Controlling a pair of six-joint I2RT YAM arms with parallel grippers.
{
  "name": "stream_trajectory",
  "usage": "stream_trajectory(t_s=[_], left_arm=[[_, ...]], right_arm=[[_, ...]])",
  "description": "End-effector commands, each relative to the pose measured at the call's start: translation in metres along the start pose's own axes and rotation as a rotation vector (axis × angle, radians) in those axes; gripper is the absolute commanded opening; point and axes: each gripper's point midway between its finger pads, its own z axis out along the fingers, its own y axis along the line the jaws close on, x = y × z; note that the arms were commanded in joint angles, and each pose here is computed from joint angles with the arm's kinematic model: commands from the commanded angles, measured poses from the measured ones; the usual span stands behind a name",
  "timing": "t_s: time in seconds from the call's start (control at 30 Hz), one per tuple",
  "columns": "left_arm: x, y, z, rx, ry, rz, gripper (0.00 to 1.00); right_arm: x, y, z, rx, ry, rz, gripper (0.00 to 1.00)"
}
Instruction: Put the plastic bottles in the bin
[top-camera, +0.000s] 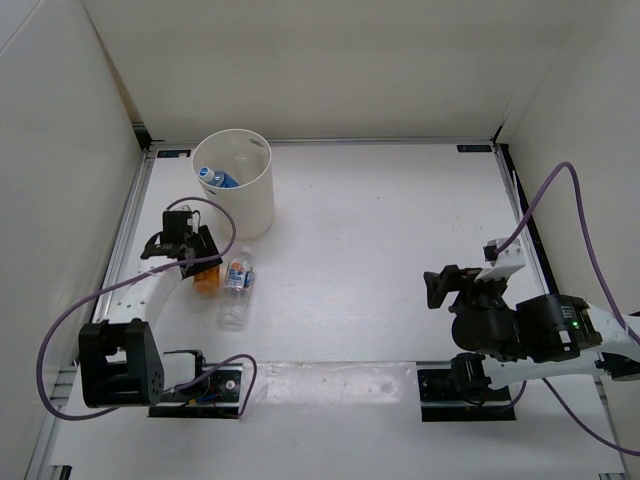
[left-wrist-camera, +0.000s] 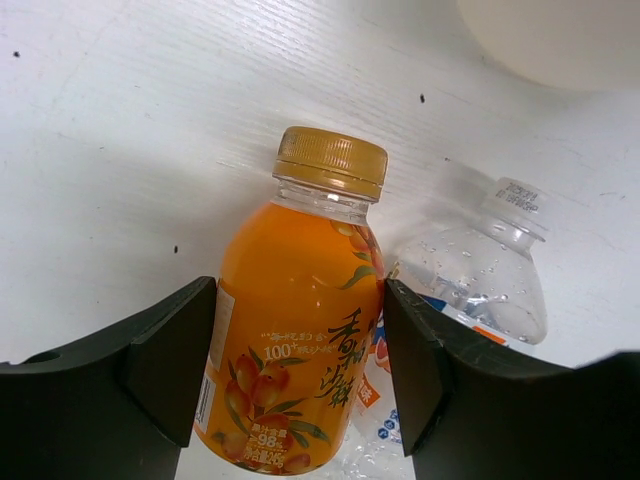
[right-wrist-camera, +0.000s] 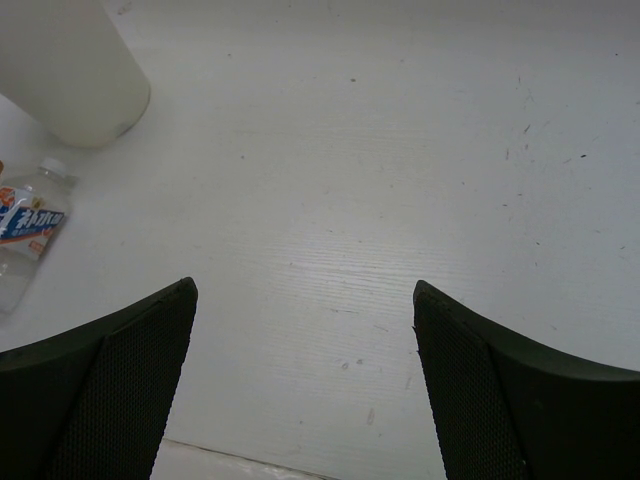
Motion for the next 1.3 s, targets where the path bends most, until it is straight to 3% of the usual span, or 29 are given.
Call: stream_trajectory(t_s=[0.0, 0.23, 0.9, 1.27], left_arm=[[-0.012, 0.001, -0.01, -0.007, -0.067, -0.038, 0.32], [-0.025, 0.001, -0.033, -0.002, -0.154, -0.081, 0.23], [-0.074, -0.026, -0.117, 0.102, -0.317, -0.112, 0.2], [-0.148, -0.056, -0.189, 0.177, -0.454, -0.086, 0.2]], right_arm=[[-0.003, -0.018, 0.0, 0.05, -0.024, -0.083, 0.9], [-0.003, -0.016, 0.002, 0.061, -0.025, -0.095, 0.9], [-0.002, -0.016, 0.003, 0.078, -0.022, -0.107, 0.9], [-0.002, -0.016, 0.003, 0.078, -0.023, -0.102, 0.9]])
